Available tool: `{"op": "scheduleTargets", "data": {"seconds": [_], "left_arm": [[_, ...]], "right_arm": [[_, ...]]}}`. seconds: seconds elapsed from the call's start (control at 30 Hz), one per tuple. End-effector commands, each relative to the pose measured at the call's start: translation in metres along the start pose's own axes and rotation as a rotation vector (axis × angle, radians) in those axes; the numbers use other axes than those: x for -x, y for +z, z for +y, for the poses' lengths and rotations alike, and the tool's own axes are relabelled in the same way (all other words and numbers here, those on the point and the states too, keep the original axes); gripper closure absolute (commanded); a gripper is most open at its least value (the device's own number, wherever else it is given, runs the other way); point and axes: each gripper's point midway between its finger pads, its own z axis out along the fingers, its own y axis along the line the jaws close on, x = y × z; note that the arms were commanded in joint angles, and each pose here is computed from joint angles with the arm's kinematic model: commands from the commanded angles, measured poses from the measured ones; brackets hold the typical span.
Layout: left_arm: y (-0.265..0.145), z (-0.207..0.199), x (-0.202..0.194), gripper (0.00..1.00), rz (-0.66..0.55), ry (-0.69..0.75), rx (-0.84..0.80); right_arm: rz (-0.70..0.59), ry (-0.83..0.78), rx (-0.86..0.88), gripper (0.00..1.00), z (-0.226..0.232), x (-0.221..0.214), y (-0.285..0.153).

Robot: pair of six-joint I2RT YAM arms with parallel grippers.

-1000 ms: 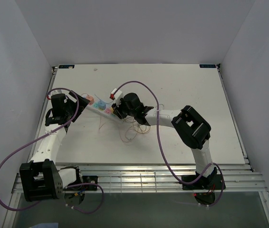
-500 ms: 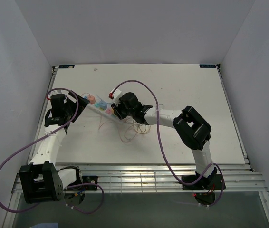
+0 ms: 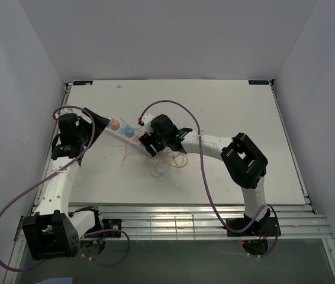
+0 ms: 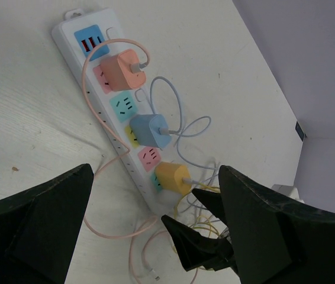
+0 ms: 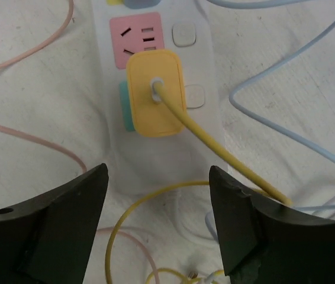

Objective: Insert the plug

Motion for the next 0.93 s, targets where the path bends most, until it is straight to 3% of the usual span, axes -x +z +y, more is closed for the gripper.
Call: {"op": "scheduleTargets", "data": {"seconds": [0.0,0.13,0.27,0.37,0.53,0.6,0.63,0.77,0.9], "left_arm": [[-0.017,-0.021,0.015,0.02,-0.036,0.016,-0.056],[-0.024,-0.027,0.015,0.02,-0.034,0.021,-0.081],[-0.035,-0.032,0.016,0.02,-0.03,0.042,-0.093],[-0.044,-0.031,0.015,0.02,-0.025,0.054,-0.076],[-0.055,-0.023,0.014,0.02,-0.022,0.067,-0.025],[-0.058,-0.021,0.014,0.02,-0.027,0.069,-0.02],[-0.06,-0.021,0.014,0.02,-0.03,0.07,-0.02],[-0.064,-0.021,0.016,0.02,-0.044,0.074,-0.016],[-0.059,-0.021,0.017,0.02,-0.037,0.066,-0.006]], "right_arm": [[-0.154,-0.013,0.088,0.21,0.017,0.054,-0.051],[-0.285,-0.034,0.157,0.08,0.034,0.077,-0.099],[-0.432,-0.018,0.206,0.1,0.045,0.097,-0.169],[-0.475,0.068,0.095,0.1,0.026,0.085,-0.204],[-0.374,0.251,-0.169,0.1,-0.017,0.017,-0.231],[-0.4,0.339,-0.263,0.1,-0.032,0.003,-0.252],[-0.373,0.35,-0.284,0.1,-0.035,-0.016,-0.251],[-0.511,0.407,-0.324,0.1,-0.044,-0.025,-0.284],[-0.558,0.424,-0.331,0.1,-0.046,-0.026,-0.299]]}}
